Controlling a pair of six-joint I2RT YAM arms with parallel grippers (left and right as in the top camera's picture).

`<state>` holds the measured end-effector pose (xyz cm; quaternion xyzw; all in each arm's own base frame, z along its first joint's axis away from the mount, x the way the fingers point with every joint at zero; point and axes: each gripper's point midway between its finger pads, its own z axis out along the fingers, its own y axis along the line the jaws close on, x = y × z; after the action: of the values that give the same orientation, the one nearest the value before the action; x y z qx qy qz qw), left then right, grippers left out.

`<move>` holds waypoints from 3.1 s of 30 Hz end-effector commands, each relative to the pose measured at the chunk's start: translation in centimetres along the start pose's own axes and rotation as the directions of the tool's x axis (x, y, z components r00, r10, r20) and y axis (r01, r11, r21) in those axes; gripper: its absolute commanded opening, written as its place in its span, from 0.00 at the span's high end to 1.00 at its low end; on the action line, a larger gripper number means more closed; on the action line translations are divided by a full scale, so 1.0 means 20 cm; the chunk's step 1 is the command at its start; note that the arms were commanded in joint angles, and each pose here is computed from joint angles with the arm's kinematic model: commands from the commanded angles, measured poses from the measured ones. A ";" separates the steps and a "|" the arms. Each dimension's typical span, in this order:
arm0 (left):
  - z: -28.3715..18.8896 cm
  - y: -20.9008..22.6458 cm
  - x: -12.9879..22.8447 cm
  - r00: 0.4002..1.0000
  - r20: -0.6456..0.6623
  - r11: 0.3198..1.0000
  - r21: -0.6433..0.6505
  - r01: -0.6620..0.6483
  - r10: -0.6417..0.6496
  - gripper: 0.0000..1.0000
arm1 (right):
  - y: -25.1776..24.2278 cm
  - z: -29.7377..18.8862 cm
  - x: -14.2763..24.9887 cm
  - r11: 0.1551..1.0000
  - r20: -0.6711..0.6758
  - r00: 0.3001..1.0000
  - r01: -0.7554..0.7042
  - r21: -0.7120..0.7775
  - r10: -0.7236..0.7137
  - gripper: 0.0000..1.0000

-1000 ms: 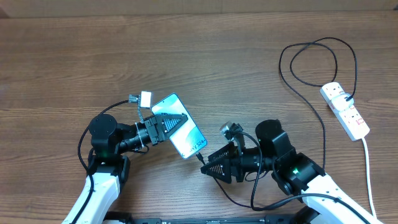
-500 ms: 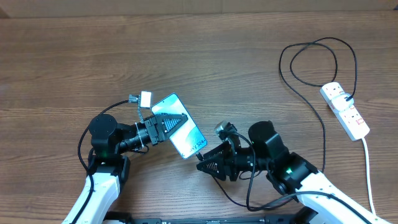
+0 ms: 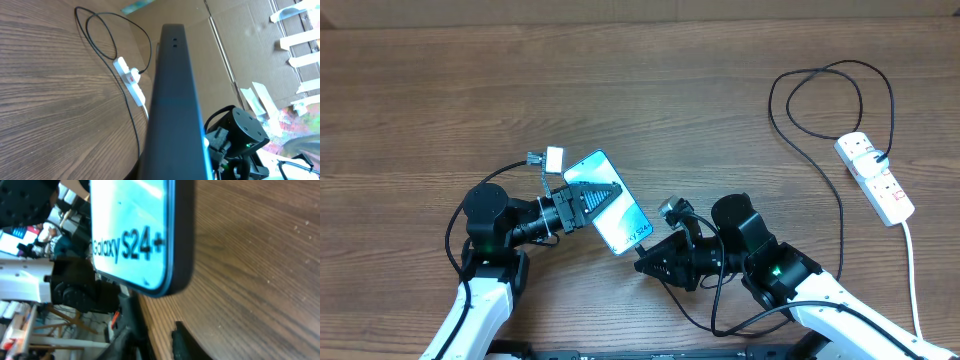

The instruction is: Plug charger to phone and switch on socket

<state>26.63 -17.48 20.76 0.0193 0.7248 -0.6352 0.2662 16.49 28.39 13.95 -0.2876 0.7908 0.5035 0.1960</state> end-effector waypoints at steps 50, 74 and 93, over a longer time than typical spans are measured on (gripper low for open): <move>0.06 -0.18 0.28 0.954 -0.257 0.976 0.190 -0.107 0.155 0.96 | 0.13 -0.06 -0.23 0.992 0.180 0.977 0.123 -0.026 -0.117 0.96; 0.08 -0.15 0.42 0.925 -0.349 0.975 0.206 -0.079 0.148 0.96 | 0.18 -0.08 -0.29 0.989 0.194 0.972 0.143 -0.036 -0.133 0.96; 0.12 -0.03 0.34 0.955 -0.258 0.988 0.084 -0.128 0.145 0.96 | 0.20 -0.07 -0.20 0.992 0.116 0.989 0.098 -0.084 -0.088 0.71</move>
<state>24.04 -20.93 19.97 0.1301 0.7305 -0.6203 0.2542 14.76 28.71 15.15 -0.2900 0.7706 0.5387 0.1784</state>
